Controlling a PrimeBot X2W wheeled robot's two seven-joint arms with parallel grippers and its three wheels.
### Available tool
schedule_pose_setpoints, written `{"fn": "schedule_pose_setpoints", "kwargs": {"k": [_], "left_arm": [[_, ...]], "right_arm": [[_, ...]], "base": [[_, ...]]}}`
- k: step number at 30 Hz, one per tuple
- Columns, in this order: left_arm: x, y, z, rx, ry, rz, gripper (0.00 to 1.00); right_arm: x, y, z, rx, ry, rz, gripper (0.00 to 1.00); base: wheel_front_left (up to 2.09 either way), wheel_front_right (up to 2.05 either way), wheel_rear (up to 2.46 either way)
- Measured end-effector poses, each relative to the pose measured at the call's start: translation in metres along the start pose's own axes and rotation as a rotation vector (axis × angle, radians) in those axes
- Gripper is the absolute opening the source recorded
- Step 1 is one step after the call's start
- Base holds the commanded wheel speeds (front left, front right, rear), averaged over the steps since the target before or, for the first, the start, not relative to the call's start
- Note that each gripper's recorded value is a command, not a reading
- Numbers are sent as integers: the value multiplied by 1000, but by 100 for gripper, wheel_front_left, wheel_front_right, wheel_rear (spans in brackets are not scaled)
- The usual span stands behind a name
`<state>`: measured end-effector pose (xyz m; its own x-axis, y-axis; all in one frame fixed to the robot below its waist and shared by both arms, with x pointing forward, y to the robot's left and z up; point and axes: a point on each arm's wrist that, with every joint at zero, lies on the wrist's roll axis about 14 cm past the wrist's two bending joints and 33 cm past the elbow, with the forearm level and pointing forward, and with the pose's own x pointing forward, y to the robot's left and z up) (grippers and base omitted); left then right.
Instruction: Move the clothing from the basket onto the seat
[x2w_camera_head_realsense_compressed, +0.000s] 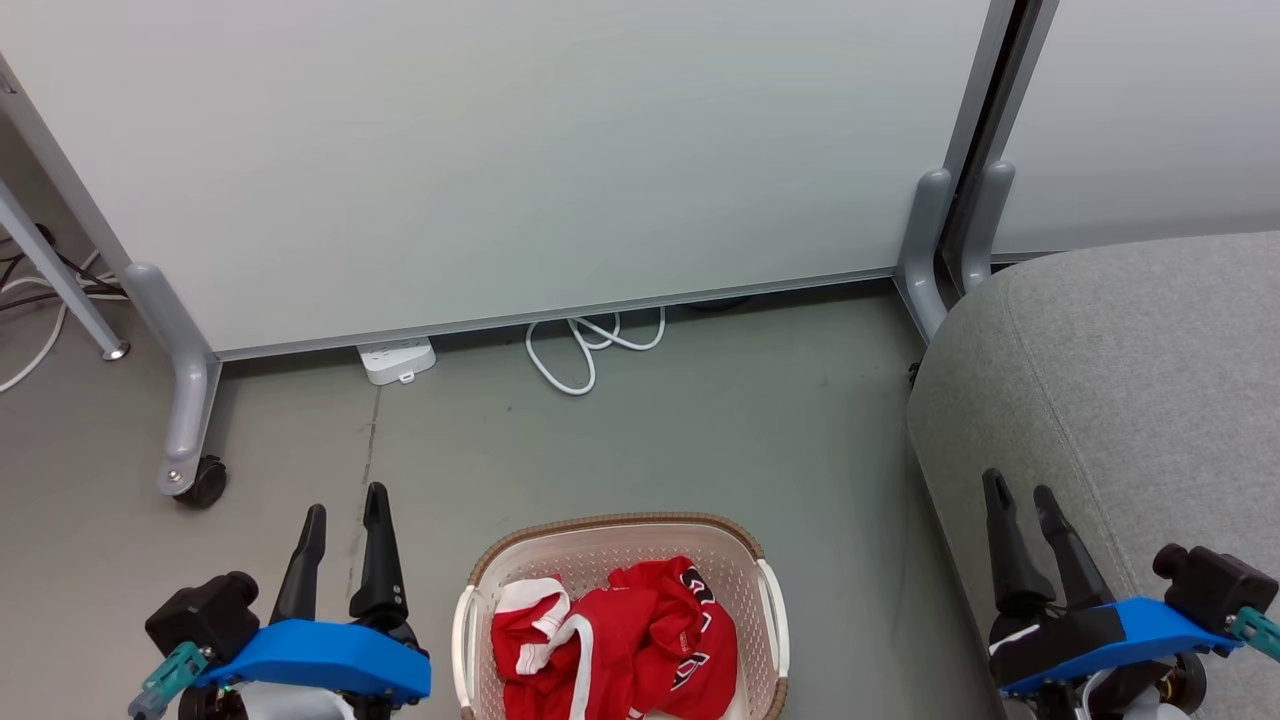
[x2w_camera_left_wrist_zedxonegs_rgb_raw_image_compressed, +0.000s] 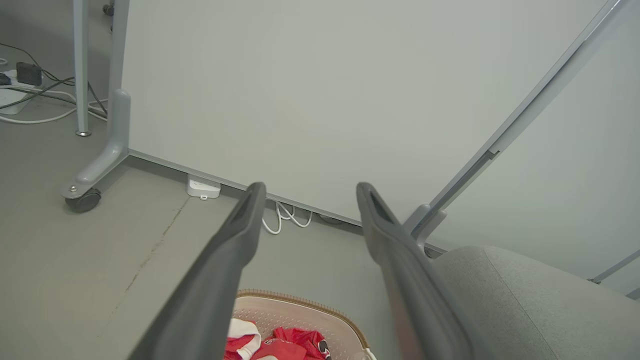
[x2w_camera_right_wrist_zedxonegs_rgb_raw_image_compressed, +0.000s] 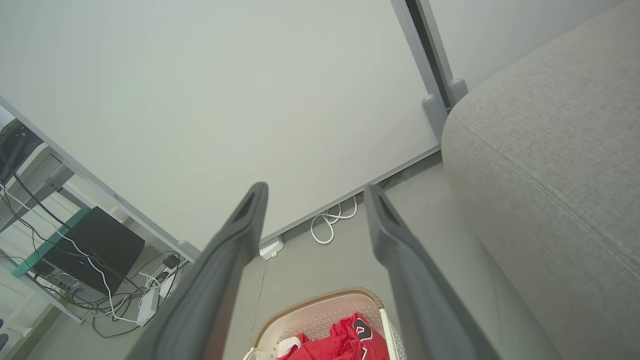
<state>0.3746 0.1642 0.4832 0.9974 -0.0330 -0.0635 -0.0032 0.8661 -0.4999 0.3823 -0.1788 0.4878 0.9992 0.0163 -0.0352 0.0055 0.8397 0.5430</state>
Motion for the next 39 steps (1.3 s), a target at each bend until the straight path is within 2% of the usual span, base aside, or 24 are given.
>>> {"fn": "schedule_pose_setpoints", "kwargs": {"k": [23,39], "left_arm": [[-2,-15,-1,228,-28,-65,100],[-2,-20,-1,329,-50,-97,100]], "right_arm": [[2,10,1,-232,-13,49,100],[2,12,3,-370,-22,70,100]], "base": [[0,0,0],[0,0,0]]}}
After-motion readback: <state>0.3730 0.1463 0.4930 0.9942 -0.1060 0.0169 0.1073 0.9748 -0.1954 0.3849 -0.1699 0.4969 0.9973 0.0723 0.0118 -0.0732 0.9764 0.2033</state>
